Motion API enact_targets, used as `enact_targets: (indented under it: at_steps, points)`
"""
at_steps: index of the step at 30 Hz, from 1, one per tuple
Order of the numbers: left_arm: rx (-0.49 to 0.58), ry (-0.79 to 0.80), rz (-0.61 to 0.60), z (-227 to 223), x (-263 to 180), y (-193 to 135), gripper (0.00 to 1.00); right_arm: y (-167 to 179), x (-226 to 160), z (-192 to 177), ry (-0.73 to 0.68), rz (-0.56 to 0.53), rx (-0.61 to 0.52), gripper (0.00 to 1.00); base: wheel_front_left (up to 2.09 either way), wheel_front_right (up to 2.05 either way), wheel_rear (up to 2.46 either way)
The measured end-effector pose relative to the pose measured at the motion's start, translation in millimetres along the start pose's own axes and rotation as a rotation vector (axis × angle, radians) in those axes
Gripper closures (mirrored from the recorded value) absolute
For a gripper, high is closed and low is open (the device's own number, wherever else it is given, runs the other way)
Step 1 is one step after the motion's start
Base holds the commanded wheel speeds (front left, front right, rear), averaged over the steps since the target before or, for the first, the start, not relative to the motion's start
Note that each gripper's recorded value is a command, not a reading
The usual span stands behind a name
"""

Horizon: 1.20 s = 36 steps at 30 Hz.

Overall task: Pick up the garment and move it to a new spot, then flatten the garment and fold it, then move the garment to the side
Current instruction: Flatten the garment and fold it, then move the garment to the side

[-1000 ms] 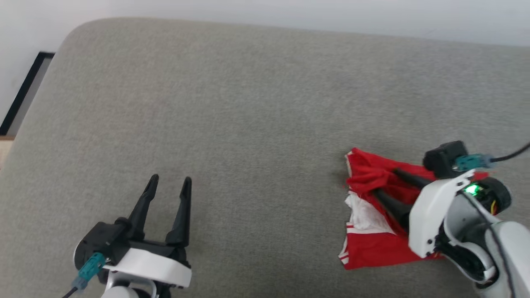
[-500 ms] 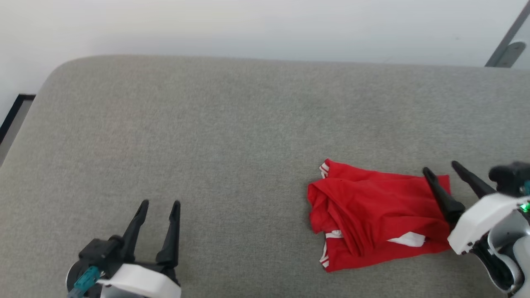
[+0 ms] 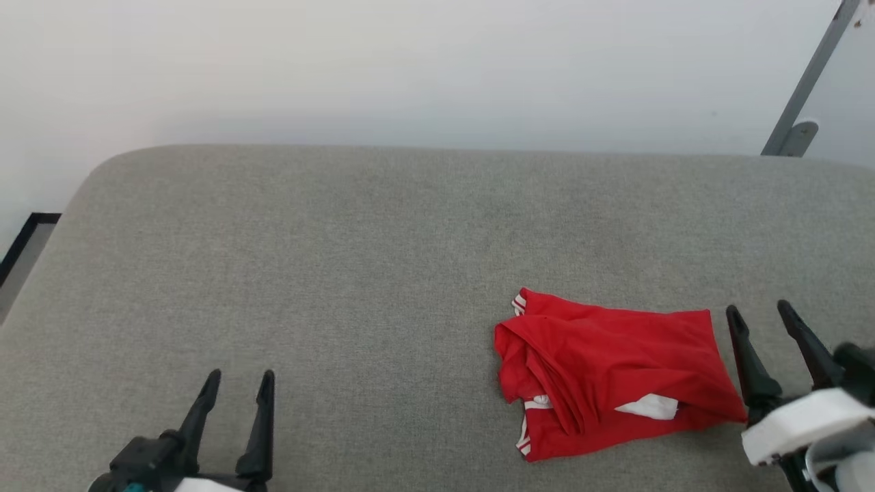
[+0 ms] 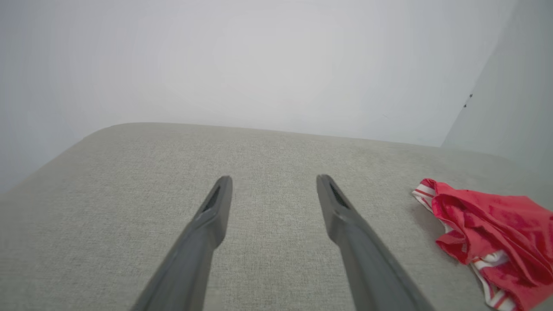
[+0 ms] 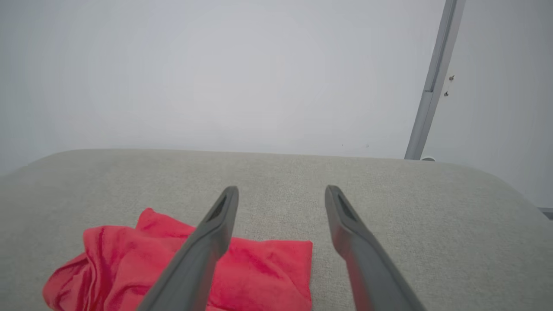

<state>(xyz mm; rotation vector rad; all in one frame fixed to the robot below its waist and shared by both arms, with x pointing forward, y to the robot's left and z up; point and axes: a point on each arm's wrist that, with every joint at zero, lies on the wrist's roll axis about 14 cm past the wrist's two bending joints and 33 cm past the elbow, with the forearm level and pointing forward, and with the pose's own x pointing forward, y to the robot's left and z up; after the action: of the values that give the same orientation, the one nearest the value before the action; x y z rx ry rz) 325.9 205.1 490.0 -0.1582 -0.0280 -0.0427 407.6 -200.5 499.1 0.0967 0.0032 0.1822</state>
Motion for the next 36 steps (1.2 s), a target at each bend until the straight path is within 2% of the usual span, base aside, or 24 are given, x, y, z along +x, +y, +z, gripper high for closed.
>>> enact_targets:
  at_steps: [3, 15, 25, 30, 36]
  points:
    - [0.021, -0.016, -0.004, 5.8, -6.5, 0.5, 0.0, 1.2, -10.8, 7.5, -0.043, -0.024, 0.014, 0.0, 0.0, 0.0, 0.0]
    - [0.045, -0.051, -0.005, 17.9, -26.2, -2.7, 0.0, -11.1, -53.0, -4.0, -0.036, -0.118, 0.026, 0.0, 0.0, 0.0, 0.0]
    - [0.034, -0.042, -0.01, 14.2, -26.3, -7.9, 0.0, -11.9, -54.9, -7.2, -0.025, -0.12, 0.027, 0.0, 0.0, 0.0, 0.0]
    - [0.025, -0.039, -0.013, 13.2, -18.4, -10.6, 0.0, -18.0, -40.6, -18.8, 0.071, -0.124, 0.017, 0.0, 0.0, 0.0, 0.0]
    - [-0.005, -0.029, -0.016, 8.0, 9.0, -17.5, 0.0, -26.3, 0.4, -39.7, 0.335, -0.051, -0.083, 0.0, 0.0, 0.0, 0.0]
